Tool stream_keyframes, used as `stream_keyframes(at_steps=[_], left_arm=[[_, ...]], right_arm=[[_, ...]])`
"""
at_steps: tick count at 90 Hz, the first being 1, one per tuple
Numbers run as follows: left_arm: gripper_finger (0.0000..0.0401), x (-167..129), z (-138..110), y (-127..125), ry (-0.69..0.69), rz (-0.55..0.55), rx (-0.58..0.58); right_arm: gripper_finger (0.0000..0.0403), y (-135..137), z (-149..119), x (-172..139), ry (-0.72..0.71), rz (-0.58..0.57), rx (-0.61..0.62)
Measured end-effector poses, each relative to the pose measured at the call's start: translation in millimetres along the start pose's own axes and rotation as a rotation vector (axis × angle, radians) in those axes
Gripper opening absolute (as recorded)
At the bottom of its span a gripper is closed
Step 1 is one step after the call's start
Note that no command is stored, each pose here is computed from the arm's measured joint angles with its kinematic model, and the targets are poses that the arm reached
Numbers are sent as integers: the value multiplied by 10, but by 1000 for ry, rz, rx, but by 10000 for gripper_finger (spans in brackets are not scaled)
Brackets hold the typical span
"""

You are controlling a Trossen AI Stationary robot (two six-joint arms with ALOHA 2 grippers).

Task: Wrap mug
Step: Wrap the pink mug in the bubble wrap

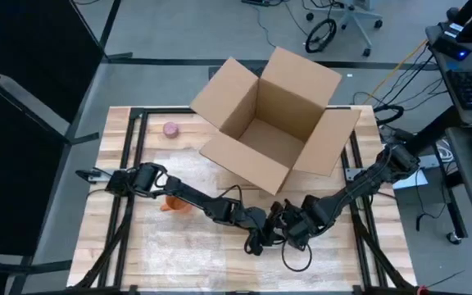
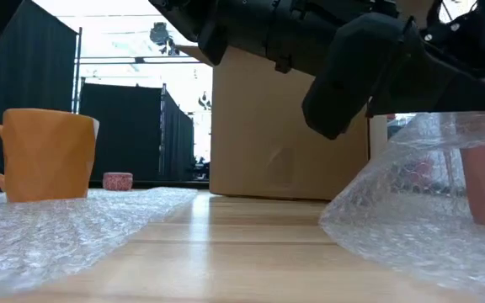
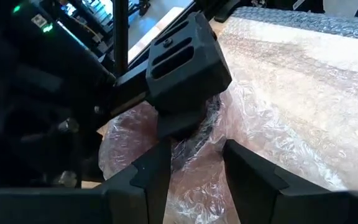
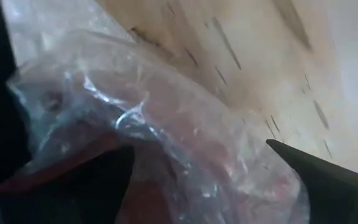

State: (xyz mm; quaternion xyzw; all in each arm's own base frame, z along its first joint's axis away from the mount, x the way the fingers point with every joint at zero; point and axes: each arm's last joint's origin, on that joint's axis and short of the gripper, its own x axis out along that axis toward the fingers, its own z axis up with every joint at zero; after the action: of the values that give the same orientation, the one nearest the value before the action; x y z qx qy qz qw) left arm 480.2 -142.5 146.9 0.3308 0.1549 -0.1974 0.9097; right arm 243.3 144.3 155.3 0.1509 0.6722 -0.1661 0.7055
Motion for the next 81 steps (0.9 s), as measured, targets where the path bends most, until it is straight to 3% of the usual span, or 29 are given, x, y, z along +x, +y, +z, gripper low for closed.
stream_keyframes(at_steps=[20, 43, 81], left_arm=[[131, 0, -5, -1, 4, 2, 0], [132, 0, 1, -10, 0, -6, 0], [132, 0, 0, -7, -2, -7, 1]], right_arm=[[297, -26, 44, 52, -15, -7, -16], [165, -28, 36, 58, 0, 5, 0], [169, -26, 34, 53, 9, 14, 5]])
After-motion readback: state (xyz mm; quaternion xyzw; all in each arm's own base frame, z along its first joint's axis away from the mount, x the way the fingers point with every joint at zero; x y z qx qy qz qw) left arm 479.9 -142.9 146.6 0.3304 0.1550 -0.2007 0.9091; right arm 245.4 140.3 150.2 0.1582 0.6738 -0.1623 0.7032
